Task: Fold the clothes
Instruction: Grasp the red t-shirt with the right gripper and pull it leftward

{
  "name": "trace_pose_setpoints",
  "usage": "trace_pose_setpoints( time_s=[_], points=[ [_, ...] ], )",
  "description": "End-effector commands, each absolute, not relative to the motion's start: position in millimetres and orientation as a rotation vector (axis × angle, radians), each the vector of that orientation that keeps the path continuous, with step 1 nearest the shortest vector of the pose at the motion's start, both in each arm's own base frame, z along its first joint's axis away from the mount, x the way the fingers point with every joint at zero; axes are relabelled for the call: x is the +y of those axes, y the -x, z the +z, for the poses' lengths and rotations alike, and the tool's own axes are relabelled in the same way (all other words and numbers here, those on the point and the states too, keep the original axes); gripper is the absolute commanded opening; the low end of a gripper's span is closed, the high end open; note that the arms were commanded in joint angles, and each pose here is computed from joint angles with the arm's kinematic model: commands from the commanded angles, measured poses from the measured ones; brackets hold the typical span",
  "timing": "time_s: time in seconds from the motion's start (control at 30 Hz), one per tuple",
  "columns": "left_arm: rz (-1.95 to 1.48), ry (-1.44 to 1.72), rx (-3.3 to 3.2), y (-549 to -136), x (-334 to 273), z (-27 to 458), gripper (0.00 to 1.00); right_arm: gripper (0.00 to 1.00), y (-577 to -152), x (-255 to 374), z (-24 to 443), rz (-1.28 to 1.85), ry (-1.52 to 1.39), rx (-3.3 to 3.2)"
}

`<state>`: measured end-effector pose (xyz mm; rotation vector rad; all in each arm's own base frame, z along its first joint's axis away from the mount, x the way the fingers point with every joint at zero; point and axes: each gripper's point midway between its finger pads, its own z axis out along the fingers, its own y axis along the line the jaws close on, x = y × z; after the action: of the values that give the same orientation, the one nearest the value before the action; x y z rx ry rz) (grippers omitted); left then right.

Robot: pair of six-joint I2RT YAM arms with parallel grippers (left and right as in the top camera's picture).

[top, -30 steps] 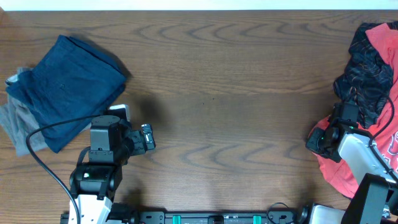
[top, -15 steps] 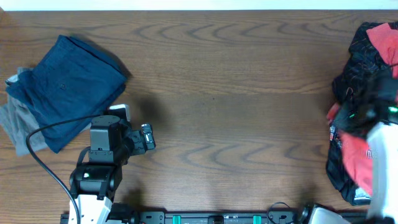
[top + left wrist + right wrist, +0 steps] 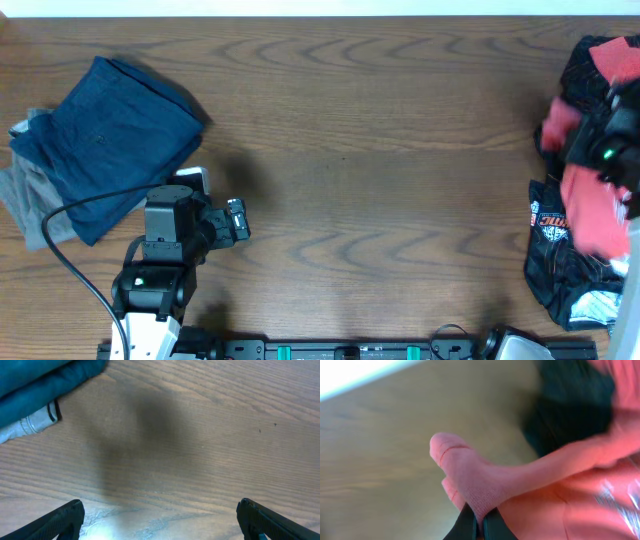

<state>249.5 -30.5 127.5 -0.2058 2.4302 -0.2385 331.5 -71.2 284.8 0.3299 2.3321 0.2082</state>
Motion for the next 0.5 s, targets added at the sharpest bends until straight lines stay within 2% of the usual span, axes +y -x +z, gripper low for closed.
trace_pose_setpoints(
  time_s=[0.0,0.13,0.3,0.4,0.47],
  points=[
    [-0.235,0.184,2.404,-254.1,-31.1,137.7,0.98,0.01,-328.6,4.9,351.6,0.497,0.064,2.176],
    [-0.235,0.184,2.404,-254.1,-31.1,137.8,0.98,0.01,-302.1,58.1,319.5,0.623,0.23,2.33],
    [-0.235,0.184,2.404,-254.2,-31.1,137.9,0.98,0.02,-266.8,128.6,273.0,0.776,0.574,2.432],
    [-0.236,0.184,2.401,-254.7,-31.1,138.3,0.98,0.07,-268.8,174.2,269.8,0.806,0.786,2.3],
    [-0.236,0.183,2.4,-254.9,-31.2,138.5,0.98,0.09,-278.2,191.9,278.1,0.812,0.825,2.205]
  ],
)
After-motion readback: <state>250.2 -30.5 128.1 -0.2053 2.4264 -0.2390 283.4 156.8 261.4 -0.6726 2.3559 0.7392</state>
